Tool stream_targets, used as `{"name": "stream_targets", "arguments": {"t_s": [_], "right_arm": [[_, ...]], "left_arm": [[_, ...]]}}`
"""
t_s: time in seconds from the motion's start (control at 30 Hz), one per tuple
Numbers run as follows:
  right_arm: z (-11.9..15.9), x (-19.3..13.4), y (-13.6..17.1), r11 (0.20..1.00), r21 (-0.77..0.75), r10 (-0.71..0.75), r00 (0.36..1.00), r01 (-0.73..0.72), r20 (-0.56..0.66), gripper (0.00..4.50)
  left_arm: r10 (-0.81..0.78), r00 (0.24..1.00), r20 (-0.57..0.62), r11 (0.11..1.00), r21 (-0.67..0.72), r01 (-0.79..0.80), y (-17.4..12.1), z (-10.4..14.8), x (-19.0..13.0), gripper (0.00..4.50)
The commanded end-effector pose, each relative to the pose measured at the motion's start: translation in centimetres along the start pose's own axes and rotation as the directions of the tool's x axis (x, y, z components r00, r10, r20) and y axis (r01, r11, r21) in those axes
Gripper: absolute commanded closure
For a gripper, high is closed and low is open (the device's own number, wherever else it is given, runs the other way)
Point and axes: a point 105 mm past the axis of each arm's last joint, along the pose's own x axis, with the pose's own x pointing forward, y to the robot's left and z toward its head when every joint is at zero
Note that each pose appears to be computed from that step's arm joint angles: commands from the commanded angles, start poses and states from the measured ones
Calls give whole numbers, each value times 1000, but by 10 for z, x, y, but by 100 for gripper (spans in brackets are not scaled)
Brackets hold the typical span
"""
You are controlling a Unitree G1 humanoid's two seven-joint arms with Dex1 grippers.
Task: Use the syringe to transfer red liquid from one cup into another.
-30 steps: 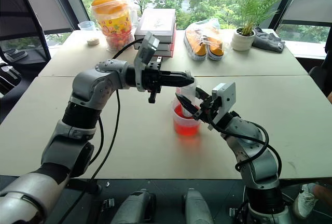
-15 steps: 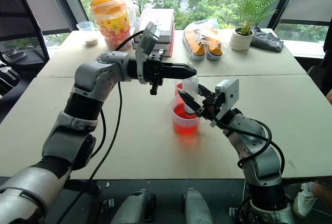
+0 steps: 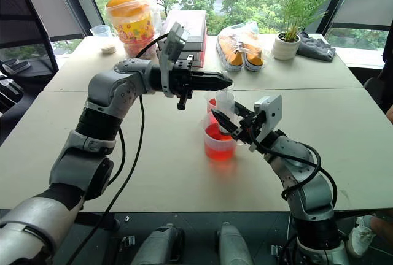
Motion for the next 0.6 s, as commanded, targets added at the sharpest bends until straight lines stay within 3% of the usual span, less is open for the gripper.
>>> {"name": "stream_targets", "arguments": {"t_s": [0.03, 0.1, 0.3, 0.6], "right_arm": [[15, 2, 9, 999, -19, 50, 998, -50, 24, 298], [23, 3, 8, 999, -28, 47, 998, -46, 41, 298], [41, 4, 4, 999, -17, 40, 996, -39, 77, 298], [47, 5, 4, 999, -8, 41, 996, -41, 80, 298]], "left_arm": [[43, 997, 60, 990, 131, -51, 1, 33, -11, 419], [48, 998, 50, 992, 112, -53, 3, 28, -12, 361], [24, 1000, 20, 995, 92, -26, -2, 18, -21, 68], [70, 997, -15, 994, 89, -68, -4, 14, -47, 68]]}}
